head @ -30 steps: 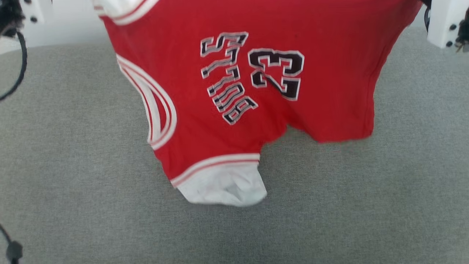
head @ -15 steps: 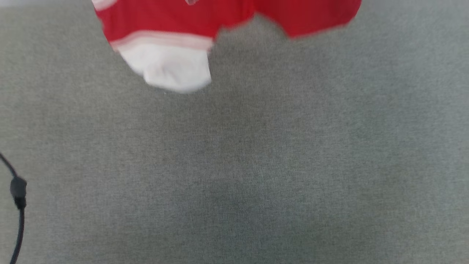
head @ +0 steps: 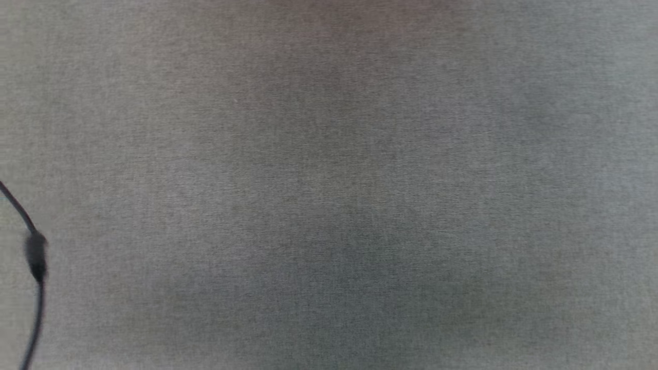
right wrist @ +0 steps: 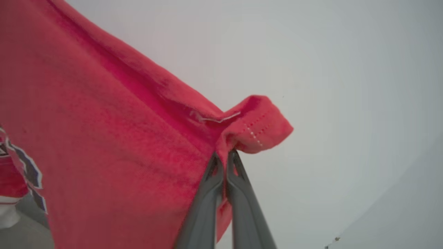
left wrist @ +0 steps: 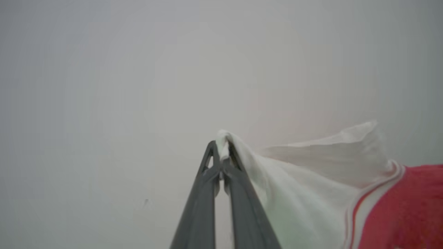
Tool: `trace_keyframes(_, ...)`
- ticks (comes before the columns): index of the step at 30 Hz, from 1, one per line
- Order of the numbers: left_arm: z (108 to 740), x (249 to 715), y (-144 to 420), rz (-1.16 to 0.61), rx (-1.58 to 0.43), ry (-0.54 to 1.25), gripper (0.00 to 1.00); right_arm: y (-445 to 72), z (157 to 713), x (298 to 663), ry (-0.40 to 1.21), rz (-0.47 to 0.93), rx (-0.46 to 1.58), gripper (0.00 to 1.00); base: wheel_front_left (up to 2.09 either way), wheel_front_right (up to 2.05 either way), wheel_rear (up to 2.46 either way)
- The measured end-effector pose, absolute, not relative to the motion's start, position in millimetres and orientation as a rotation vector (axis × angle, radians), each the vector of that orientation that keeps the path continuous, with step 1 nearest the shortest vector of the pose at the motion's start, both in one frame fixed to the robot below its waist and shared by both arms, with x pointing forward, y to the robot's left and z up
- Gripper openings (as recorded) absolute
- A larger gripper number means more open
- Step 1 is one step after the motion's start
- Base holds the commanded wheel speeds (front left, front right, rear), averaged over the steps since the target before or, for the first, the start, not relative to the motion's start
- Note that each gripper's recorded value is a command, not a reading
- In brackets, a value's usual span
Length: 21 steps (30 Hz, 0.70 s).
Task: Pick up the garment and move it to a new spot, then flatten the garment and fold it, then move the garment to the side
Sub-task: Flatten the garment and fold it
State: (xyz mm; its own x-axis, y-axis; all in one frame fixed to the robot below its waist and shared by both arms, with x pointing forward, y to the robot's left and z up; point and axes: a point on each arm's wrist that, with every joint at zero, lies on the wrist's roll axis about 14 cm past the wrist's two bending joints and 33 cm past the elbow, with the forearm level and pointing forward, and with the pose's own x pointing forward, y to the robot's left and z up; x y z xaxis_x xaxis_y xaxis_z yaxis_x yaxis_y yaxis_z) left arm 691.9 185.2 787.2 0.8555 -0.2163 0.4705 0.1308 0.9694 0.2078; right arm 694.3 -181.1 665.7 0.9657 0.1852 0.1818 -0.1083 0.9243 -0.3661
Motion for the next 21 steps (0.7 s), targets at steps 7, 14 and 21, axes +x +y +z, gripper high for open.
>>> trace_keyframes(7, 624, 689, 203, -0.19, 0.209, 0.002, 0.0, -154, 556, 675, 0.083, 0.232, -0.325, 0.0, 0.0, 0.0, 0.0)
trace_keyframes(14, 508, 629, 215, -0.224, 0.177, 0.454, 0.0, -139, 482, 629, 0.351, 0.274, -0.205, 0.0, 0.0, 0.0, 0.0)
trace_keyframes(21, 441, 558, 220, -0.257, 0.112, 0.713, 0.0, -139, 430, 567, 0.583, 0.347, -0.092, 0.0, 0.0, 0.0, 0.0)
